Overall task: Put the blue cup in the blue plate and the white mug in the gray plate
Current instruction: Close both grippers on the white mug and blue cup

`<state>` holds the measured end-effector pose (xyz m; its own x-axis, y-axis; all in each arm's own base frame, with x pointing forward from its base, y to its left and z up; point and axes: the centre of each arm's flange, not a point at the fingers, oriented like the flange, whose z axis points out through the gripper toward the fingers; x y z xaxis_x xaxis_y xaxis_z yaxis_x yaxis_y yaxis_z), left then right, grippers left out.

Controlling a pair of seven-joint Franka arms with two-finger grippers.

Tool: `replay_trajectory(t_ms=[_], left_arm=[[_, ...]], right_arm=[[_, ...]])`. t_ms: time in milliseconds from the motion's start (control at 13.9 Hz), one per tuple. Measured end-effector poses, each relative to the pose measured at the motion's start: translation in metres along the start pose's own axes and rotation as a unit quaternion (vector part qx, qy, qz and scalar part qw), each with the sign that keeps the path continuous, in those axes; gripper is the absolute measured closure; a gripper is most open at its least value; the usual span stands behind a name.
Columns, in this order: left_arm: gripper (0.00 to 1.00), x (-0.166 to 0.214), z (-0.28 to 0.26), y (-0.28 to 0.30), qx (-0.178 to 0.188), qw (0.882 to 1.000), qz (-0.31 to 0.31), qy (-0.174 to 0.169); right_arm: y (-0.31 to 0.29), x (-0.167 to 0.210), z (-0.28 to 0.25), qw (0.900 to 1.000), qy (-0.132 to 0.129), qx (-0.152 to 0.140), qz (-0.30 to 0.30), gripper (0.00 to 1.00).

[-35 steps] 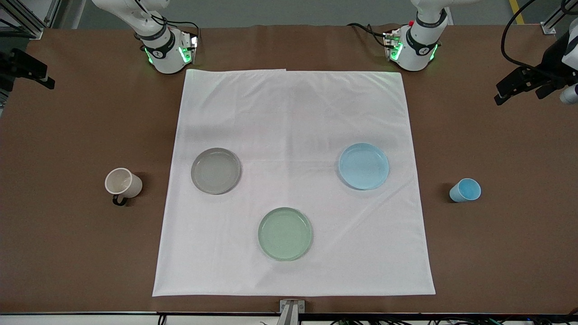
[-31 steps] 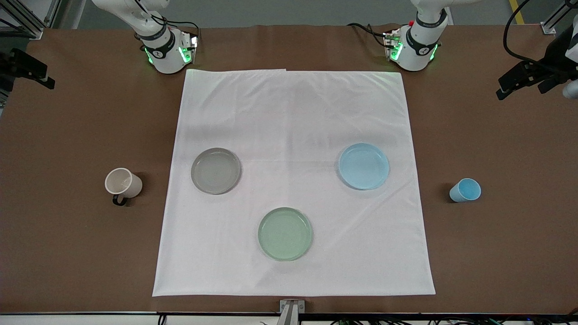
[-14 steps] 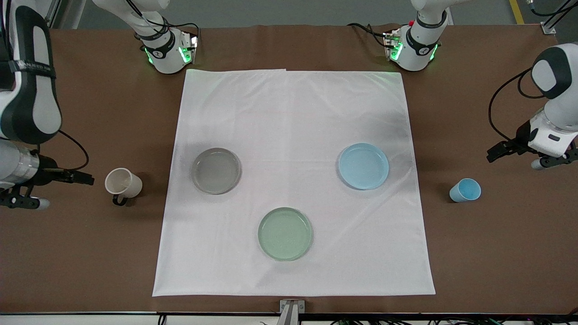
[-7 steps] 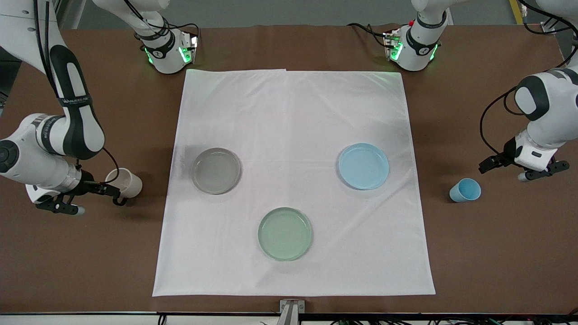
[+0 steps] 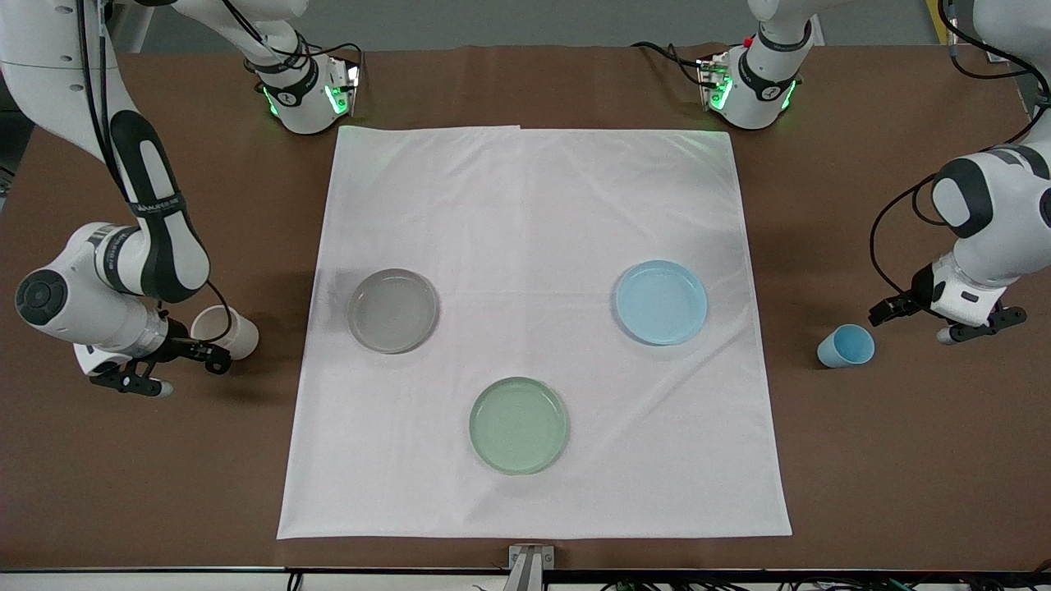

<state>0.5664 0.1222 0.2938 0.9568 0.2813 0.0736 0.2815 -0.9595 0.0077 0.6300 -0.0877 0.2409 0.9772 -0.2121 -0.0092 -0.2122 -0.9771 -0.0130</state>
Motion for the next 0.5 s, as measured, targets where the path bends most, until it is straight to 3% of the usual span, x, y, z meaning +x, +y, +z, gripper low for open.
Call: replay_trajectory(t_ms=[144,216,288,505], left_arm=[[0.3,0.005,0.004,0.002,-0.001,1.0,0.001,0.0],[0.3,0.007,0.007,0.004,-0.002,1.0,0.002,-0.001],[0.34,0.01,0.011,0.006,-0.003,1.0,0.004,-0.003],[0.37,0.016,0.021,0.014,-0.006,1.0,0.008,-0.007]], right_arm=[[0.0,-0.001,0.004,1.0,-0.004,0.003,0.003,0.3],[0.0,-0.002,0.006,1.0,-0.005,0.003,0.004,0.38],[0.0,-0.002,0.006,1.0,-0.006,0.003,0.004,0.38],[-0.001,-0.002,0.007,1.0,-0.006,0.004,0.004,0.67]])
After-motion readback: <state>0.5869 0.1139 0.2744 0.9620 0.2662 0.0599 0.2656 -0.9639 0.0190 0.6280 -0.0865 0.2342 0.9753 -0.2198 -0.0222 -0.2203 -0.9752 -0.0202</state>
